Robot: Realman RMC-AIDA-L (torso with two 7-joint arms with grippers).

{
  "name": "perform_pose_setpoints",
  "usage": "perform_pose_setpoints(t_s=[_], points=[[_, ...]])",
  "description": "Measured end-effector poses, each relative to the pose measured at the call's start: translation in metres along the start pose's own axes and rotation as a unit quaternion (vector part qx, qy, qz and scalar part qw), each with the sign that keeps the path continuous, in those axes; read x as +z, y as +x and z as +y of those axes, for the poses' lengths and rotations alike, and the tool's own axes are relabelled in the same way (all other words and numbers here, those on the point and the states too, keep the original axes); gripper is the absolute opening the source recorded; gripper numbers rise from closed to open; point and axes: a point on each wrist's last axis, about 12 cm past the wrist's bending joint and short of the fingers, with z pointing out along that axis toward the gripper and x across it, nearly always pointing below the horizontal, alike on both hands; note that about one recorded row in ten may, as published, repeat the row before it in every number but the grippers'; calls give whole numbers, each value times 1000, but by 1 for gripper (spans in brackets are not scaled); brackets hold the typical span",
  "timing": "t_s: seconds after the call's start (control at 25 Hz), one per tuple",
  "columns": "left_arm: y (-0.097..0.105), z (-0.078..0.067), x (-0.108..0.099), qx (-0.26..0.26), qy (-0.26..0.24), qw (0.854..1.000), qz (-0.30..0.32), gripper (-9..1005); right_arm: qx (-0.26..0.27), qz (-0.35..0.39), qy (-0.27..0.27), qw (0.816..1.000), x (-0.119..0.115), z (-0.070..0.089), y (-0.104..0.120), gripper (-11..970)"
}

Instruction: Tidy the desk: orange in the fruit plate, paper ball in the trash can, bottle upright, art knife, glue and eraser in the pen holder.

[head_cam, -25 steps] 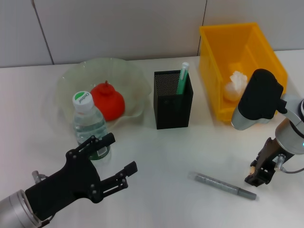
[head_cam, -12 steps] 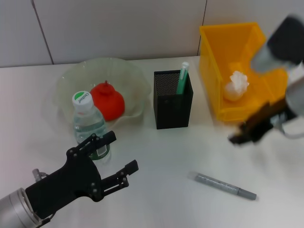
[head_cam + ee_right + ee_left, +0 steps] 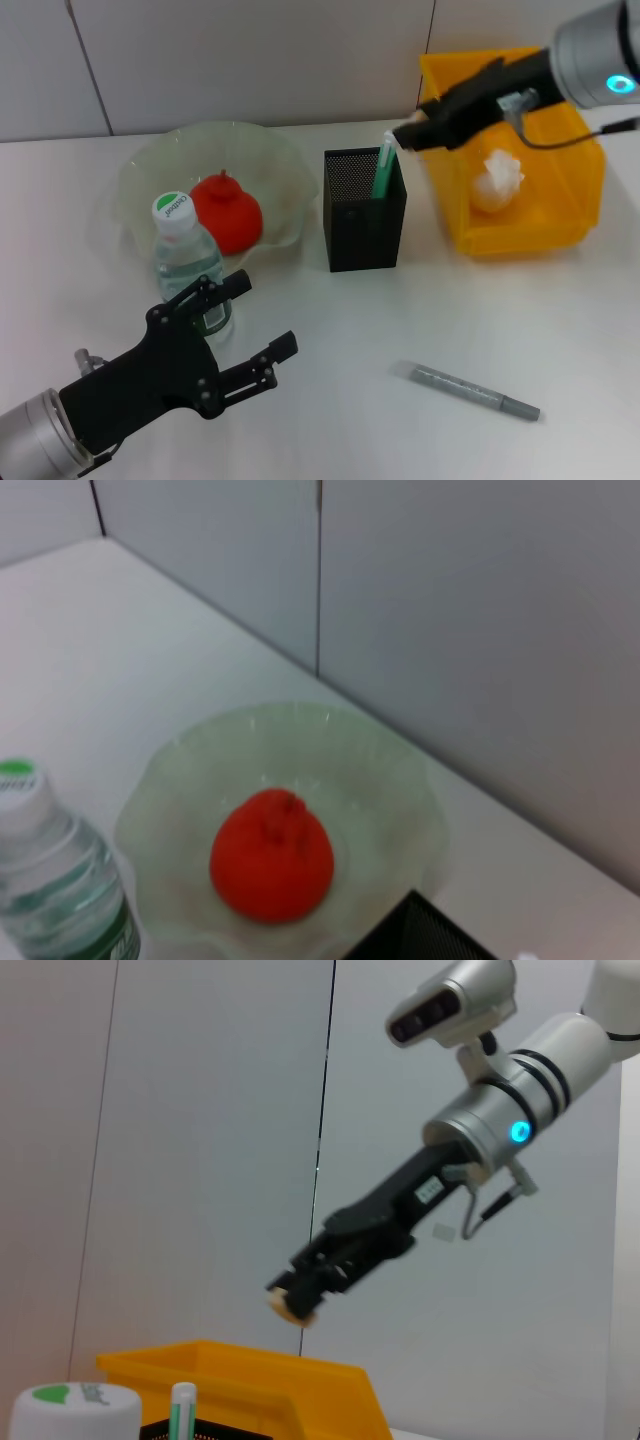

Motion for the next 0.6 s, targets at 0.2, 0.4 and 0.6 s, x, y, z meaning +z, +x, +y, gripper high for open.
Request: perform_pose_setpoints(t_s=[0.2, 0.4, 0.6], points=[[0, 0, 0, 0, 2, 1000, -2, 859, 5, 1, -4, 1000, 20, -3, -5, 386], [-1, 0, -1, 0, 2, 1000, -2, 859, -8, 20, 3, 1000, 40, -1, -2, 386], [-1, 0, -1, 0, 3, 1000, -2, 859, -14, 37, 5, 999, 59, 1, 2, 387]])
